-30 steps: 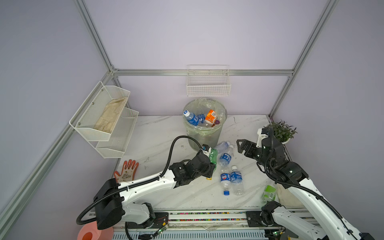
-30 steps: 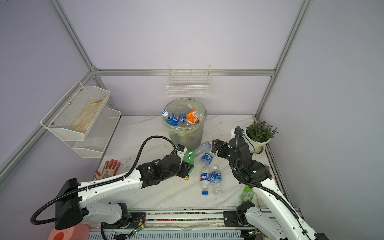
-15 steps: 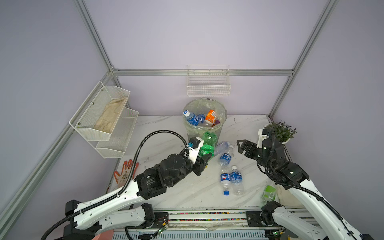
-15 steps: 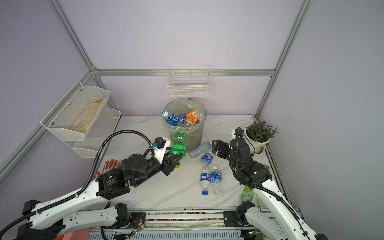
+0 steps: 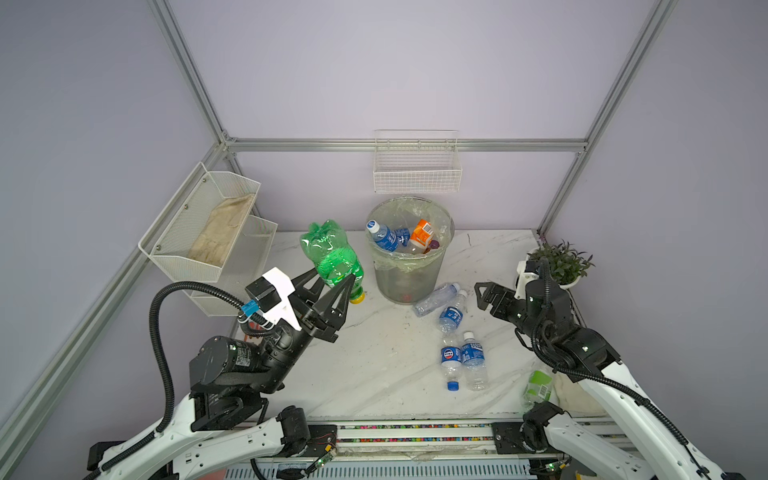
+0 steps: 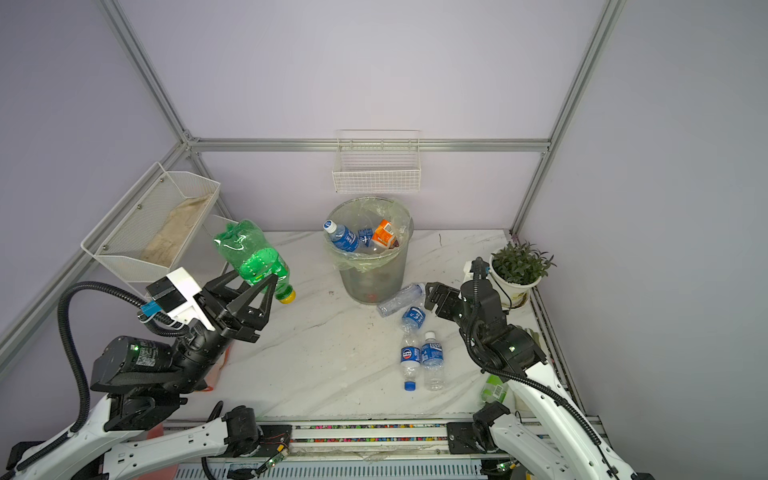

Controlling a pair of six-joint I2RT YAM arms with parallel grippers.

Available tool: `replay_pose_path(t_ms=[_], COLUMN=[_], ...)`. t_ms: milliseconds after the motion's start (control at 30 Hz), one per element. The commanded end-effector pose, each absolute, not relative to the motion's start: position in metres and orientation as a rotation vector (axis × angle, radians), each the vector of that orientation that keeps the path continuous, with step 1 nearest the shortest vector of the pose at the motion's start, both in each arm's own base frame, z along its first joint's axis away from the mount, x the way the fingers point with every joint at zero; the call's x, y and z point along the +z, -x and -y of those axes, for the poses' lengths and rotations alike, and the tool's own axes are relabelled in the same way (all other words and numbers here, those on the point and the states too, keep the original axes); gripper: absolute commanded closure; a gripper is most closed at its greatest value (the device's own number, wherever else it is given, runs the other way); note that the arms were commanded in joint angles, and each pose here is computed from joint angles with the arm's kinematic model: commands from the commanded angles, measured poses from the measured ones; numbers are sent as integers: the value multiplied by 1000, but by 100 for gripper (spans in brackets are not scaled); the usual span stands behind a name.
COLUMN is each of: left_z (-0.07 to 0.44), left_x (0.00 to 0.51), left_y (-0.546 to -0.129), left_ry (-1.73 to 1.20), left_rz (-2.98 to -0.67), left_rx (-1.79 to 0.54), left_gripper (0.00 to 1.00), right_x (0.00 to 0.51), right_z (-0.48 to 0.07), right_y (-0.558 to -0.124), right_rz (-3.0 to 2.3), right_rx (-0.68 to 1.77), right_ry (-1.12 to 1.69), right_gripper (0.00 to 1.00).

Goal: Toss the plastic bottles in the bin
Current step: 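Carry the green soda bottle up and over the bin with the left gripper, then open the left gripper to drop the green soda bottle into the bin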

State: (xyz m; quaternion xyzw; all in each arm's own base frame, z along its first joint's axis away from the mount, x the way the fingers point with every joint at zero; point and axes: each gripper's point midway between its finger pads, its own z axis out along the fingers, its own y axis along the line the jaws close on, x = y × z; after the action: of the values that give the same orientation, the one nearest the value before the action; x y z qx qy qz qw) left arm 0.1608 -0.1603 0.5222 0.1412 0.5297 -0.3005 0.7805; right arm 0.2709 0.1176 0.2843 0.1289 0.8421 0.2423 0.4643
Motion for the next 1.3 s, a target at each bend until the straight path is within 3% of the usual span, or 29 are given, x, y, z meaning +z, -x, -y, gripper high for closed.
replay_pose_path(t_ms=[0, 467, 800, 867, 900, 933, 967, 1000, 1100, 1267], left_z=[172, 250, 277, 281, 281, 281, 281, 281, 278, 277], left_x=[538, 595, 552, 532, 519, 507, 495, 482, 483, 546], left_y=[-174, -240, -371, -401, -416, -430, -441, -449, -443, -385], left_ry=[-330, -403, -415, -425, -423, -419, -415, -418, -407, -412], left_rz=[-1162, -1184, -1379, -1430, -1472, -1520, -1581, -1647, -1710, -1480], left_rx=[-546, -374, -389, -362, -338, -318, -297, -270, -249, -245], left_gripper=[77, 77, 76, 68, 56, 36, 7, 0, 0, 0], right_x=[282, 292, 296, 297, 299, 300, 301, 302, 303, 292], right_z=[-120, -117, -116, -115, -115, -115, -114, -113, -109, -109], right_y=[-270, -265, -260, -259, -258, -257, -256, -254, -250, -247], right_rz=[-2079, -2065, -2061, -2059, -2058, -2057, -2057, -2055, -2053, -2072], right_rx=[620, 632, 642, 644, 647, 648, 647, 644, 629, 622], right_ry=[-329, -341, -342, -343, -339, -337, -333, -327, -320, -311], right_gripper=[3, 2, 2, 3, 3, 3, 3, 3, 3, 3])
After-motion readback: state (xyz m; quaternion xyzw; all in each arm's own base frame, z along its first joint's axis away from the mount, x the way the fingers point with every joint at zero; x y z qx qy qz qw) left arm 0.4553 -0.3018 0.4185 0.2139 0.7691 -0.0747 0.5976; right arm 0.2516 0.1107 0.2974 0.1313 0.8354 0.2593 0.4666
